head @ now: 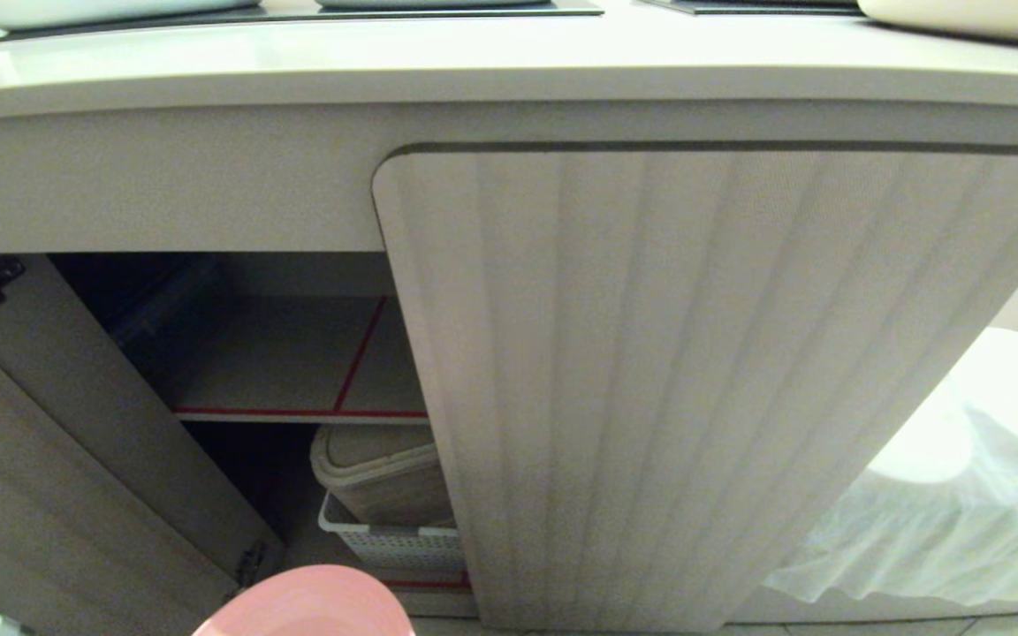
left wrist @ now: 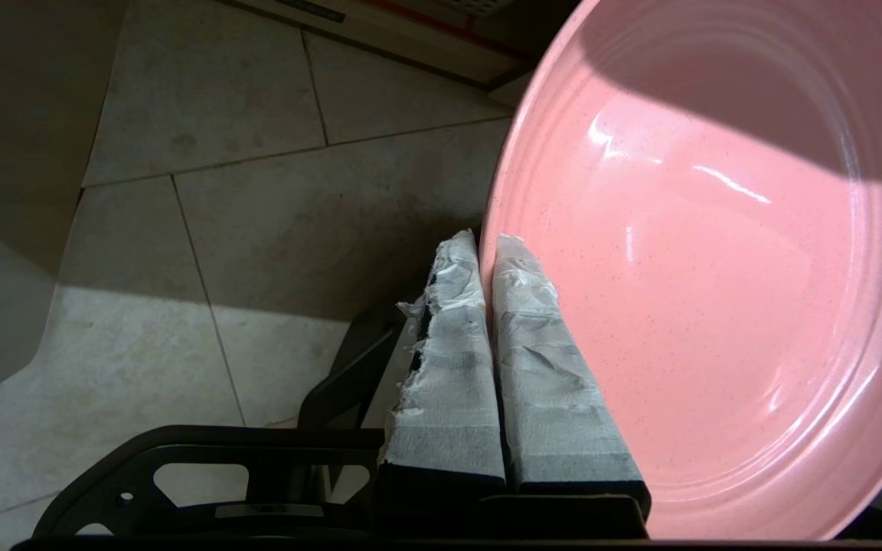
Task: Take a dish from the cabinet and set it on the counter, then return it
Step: Place it on the table
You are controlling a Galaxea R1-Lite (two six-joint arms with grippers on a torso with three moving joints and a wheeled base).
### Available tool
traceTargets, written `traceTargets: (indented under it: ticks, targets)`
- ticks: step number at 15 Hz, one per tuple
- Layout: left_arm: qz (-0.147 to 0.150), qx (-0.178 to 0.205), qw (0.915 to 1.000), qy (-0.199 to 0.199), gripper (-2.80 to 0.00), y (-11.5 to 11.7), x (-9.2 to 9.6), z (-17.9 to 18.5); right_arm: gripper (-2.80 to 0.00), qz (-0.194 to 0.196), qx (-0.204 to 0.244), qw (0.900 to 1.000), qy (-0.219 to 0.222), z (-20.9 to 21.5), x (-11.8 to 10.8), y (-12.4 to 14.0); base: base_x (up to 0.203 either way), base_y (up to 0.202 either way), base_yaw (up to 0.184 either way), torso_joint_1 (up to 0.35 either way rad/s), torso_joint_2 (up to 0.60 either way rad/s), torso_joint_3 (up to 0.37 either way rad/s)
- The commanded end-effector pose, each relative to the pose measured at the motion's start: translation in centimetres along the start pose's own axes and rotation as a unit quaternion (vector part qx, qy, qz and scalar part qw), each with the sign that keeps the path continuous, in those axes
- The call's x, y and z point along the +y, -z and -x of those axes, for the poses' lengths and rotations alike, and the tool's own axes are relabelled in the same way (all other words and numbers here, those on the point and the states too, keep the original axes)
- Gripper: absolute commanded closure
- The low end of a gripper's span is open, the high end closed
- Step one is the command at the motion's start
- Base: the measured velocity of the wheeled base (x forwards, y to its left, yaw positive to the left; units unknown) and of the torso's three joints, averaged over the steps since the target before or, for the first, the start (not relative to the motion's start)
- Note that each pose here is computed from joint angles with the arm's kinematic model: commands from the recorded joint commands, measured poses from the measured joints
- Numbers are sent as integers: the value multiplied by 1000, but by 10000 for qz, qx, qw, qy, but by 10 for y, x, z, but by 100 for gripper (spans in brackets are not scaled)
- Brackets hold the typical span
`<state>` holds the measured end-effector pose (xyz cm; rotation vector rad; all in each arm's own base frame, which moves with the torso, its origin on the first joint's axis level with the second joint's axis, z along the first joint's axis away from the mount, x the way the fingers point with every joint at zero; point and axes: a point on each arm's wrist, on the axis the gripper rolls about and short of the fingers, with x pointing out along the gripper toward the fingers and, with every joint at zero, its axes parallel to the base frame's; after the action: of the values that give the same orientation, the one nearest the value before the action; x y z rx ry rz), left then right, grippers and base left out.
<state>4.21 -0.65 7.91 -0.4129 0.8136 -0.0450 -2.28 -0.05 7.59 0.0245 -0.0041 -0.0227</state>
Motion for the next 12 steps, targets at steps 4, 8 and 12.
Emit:
traceTargets:
  ticks: [4, 8, 12]
  targets:
    - [7, 11, 10000, -4, 0, 0, 0, 0, 0, 0, -4, 10000, 1, 0, 0, 0, 0, 0, 0, 0, 0, 0]
    - [3, -19, 10000, 1, 0, 0, 0, 0, 0, 0, -4, 10000, -10, 0, 0, 0, 0, 0, 0, 0, 0, 0]
    - [-21, -67, 10000, 32, 0, 1, 0, 2, 0, 0, -4, 10000, 1, 0, 0, 0, 0, 0, 0, 0, 0, 0]
